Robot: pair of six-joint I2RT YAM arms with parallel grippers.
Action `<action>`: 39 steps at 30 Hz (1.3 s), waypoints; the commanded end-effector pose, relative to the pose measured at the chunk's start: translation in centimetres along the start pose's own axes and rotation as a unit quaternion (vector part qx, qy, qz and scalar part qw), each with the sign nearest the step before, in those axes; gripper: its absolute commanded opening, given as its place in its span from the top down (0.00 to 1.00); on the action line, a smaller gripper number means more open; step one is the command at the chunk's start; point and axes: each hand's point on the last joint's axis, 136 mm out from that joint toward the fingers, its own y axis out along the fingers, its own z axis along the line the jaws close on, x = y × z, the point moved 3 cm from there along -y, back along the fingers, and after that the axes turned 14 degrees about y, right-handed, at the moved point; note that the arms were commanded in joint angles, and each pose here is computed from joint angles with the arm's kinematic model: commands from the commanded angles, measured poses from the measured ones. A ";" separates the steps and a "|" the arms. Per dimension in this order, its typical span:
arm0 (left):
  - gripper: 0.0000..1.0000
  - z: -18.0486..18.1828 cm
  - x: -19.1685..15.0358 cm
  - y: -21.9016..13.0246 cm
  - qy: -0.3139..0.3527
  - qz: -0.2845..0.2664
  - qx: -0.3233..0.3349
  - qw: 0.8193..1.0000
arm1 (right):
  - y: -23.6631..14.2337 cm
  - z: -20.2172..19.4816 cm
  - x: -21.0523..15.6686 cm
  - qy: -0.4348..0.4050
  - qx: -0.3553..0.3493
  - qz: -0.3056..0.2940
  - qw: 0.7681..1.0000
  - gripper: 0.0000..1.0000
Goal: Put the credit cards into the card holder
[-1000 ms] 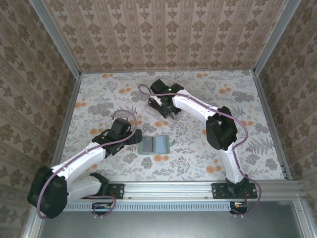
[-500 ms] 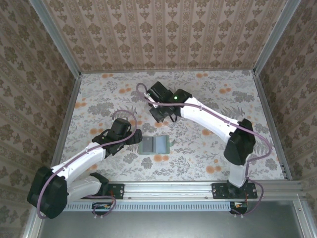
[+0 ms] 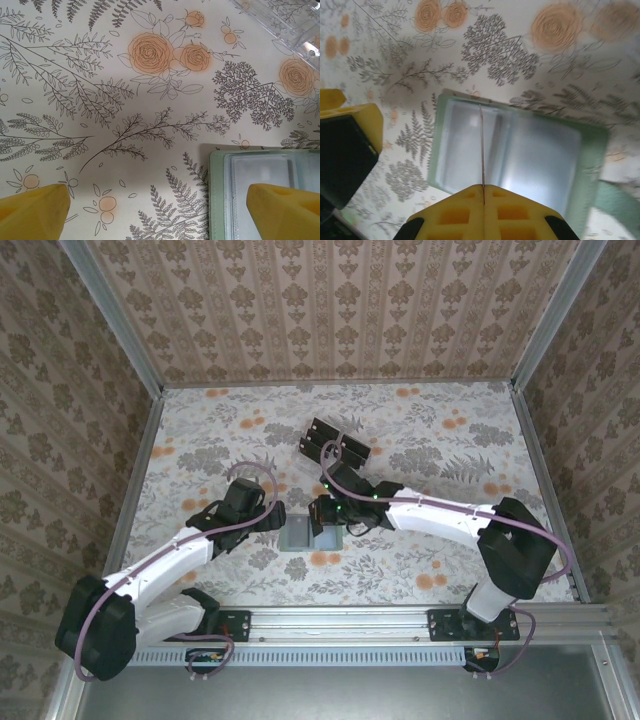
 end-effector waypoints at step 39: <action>0.00 -4.0 -2.0 2.5 0.104 0.025 -0.030 0.994 | 2.5 -4.8 -1.3 0.081 -0.007 -0.028 0.996 1.00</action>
